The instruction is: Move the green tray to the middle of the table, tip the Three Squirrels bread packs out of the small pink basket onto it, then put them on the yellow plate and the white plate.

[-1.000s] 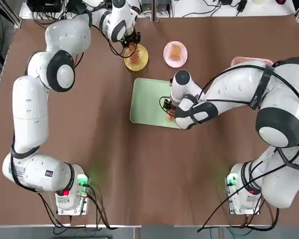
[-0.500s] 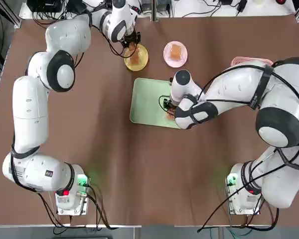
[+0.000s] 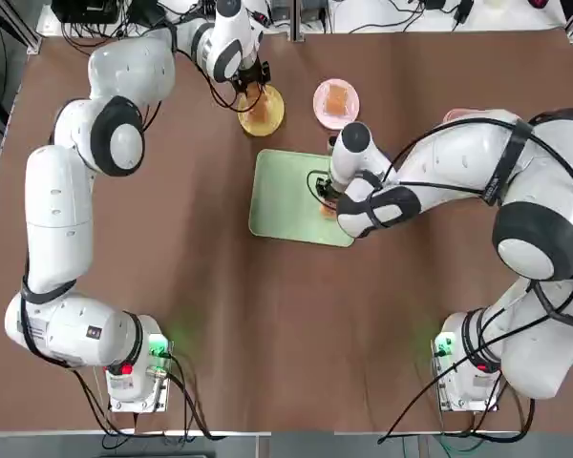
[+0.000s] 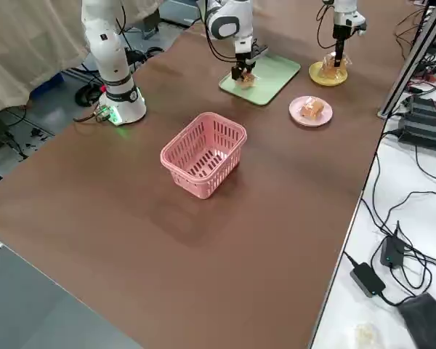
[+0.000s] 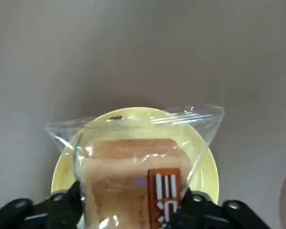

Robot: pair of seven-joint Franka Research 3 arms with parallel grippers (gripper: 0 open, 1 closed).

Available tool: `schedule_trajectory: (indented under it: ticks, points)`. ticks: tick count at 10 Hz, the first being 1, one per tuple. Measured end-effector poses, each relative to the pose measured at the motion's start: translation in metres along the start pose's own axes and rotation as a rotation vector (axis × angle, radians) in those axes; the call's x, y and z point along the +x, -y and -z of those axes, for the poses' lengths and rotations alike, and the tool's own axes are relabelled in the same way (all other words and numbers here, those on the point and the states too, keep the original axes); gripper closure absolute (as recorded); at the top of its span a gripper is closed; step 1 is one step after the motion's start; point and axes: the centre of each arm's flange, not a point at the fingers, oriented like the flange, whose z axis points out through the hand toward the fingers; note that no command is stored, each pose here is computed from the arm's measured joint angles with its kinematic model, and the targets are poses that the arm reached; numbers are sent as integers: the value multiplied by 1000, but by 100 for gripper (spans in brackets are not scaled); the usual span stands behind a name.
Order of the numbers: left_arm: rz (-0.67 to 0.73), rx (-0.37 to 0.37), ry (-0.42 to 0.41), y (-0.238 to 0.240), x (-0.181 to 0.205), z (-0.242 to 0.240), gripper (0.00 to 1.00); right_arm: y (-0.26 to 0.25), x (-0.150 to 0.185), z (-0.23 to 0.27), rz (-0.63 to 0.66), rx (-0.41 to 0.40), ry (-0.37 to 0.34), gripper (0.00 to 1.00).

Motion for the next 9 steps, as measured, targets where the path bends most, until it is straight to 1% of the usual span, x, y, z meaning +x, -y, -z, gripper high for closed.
schedule_trajectory:
  ticks: [2, 3, 4, 6, 7, 8, 9]
  points:
    - [0, 0, 0, 0, 0, 0, 11, 8, 28, 27, -29, 13, -18, 54]
    - [0, 0, 0, 0, 0, 0, 7, 14, 50, 44, -41, 9, -26, 54]
    - [0, 0, 0, 0, 0, 0, 0, 19, 80, 64, -51, 18, -50, 54]
    - [0, -1, -1, 0, 0, 0, 0, 16, 146, 101, -67, 62, -117, 54]
    - [1, -1, -1, 0, 0, 0, 0, 11, 178, 111, -85, 74, -147, 54]
    - [1, -2, -2, 0, 1, 1, 0, 12, 203, 114, -96, 80, -176, 58]
    - [1, -2, -2, -1, 1, 1, 0, 18, 222, 111, -103, 75, -196, 60]
